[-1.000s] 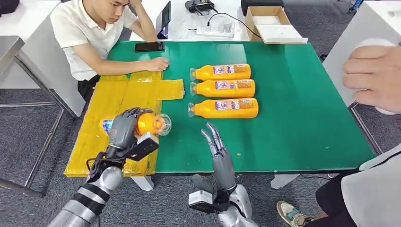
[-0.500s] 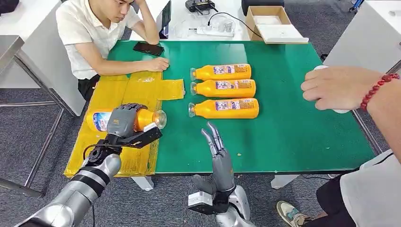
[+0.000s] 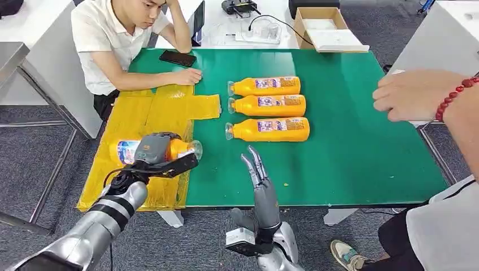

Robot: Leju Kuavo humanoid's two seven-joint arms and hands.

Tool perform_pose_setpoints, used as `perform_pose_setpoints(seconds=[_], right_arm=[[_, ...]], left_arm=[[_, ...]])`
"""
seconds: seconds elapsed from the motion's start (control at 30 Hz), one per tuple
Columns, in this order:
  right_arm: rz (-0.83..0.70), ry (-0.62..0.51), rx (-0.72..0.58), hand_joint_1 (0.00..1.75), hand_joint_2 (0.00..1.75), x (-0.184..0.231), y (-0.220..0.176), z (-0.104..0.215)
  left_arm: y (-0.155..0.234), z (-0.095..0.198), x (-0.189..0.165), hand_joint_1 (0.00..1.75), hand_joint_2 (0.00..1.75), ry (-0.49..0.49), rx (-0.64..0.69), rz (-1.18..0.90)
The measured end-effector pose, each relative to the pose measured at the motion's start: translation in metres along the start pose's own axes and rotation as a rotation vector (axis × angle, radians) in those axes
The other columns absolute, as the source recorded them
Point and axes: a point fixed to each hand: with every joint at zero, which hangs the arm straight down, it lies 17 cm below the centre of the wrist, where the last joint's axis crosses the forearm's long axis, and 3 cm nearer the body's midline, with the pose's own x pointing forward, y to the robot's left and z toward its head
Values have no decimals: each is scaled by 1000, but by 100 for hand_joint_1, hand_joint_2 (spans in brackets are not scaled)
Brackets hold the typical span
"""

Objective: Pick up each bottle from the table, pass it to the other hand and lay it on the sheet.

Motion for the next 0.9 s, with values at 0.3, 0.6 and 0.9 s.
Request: perform_pose_setpoints(seconds=[0.3,0.6,0.9], right_arm=[[-82,34,11,0,0,0,12,1],[-119,74,18,0,0,-7,21,7],[-136,86,30,0,0,-8,28,8]], left_arm=[[-45,-3,-1,134,175,56,-250,87],[-52,-4,0,0,175,94,-308,80],[-60,0,31,0,175,7,-300,311]])
